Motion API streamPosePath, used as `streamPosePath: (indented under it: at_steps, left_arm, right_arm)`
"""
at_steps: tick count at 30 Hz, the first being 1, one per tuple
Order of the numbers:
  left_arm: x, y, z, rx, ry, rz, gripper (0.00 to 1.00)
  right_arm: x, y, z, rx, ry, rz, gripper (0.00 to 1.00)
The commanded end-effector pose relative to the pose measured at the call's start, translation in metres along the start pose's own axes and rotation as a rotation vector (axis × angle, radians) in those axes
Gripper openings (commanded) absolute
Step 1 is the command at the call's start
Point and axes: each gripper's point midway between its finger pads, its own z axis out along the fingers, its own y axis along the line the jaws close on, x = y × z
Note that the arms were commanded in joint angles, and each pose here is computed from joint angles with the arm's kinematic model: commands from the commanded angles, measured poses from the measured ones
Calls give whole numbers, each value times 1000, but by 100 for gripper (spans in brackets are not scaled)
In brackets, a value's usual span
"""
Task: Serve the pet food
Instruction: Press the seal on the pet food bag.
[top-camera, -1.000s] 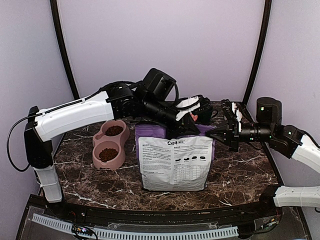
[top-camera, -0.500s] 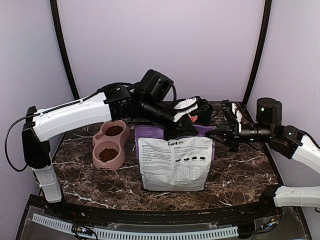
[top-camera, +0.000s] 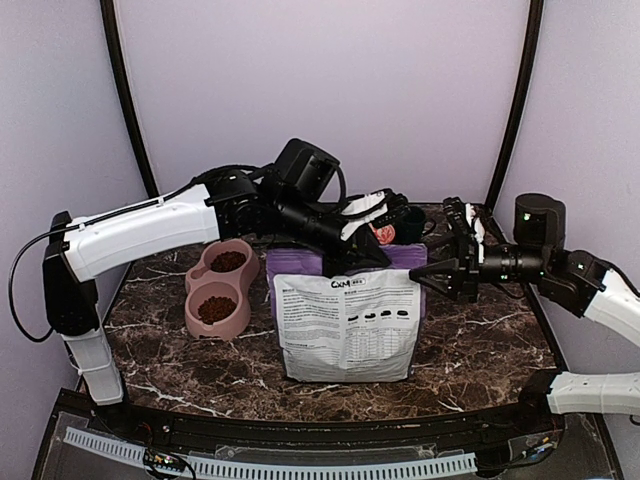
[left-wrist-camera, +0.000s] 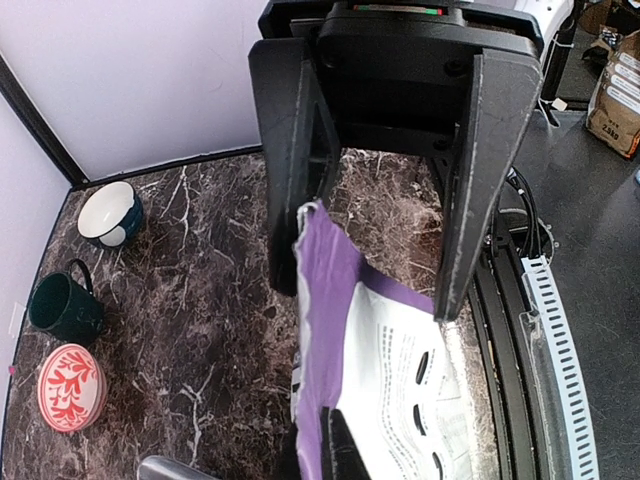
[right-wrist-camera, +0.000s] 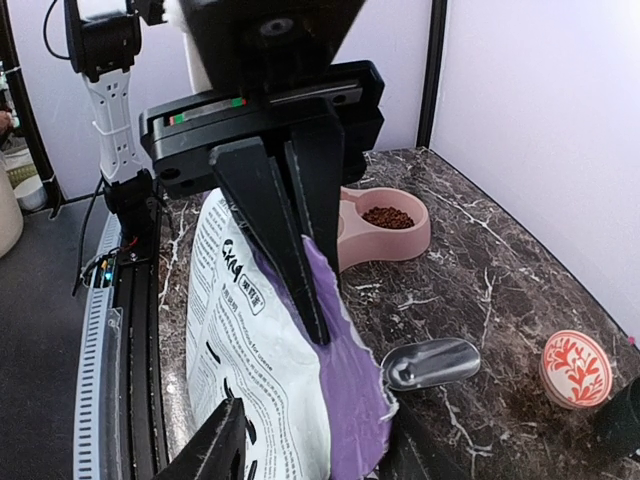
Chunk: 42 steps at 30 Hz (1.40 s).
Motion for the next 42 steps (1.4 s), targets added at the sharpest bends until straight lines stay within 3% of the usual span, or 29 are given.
streamPosePath:
  at_steps: [1, 7, 13, 19, 26, 31, 35, 38, 39, 41, 42]
  left_arm:
    - [22, 2, -15, -10, 79, -55, 0]
    - [20, -1, -14, 9, 68, -58, 0]
    - [20, -6, -14, 35, 64, -60, 0]
    - [14, -9, -16, 50, 45, -54, 0]
    - [18, -8, -16, 44, 61, -51, 0]
    - [24, -7, -20, 20, 79, -45, 31]
    - [32, -6, -24, 0, 106, -38, 37]
    - [41, -7, -24, 1, 134, -43, 32]
    - [44, -7, -23, 2, 141, -46, 26]
    - [46, -6, -24, -3, 145, -50, 5]
    - [47, -6, -24, -4, 146, -53, 0]
  right_arm:
    - [-16, -4, 2, 7, -36, -25, 51]
    - [-14, -10, 12, -2, -12, -14, 55]
    - [-28, -11, 12, -2, -71, -47, 53]
    - [-37, -8, 13, -31, -102, -41, 39]
    - [-36, -7, 15, -46, -102, -22, 4]
    - [-35, -2, 11, -60, -94, -23, 0]
    - [-32, 2, 8, -63, -92, -36, 0]
    - [-32, 3, 5, -59, -99, -45, 0]
    - [-32, 4, 4, -58, -101, -47, 0]
    - [-32, 5, 3, -55, -106, -53, 0]
    - [-31, 5, 2, -53, -106, -54, 0]
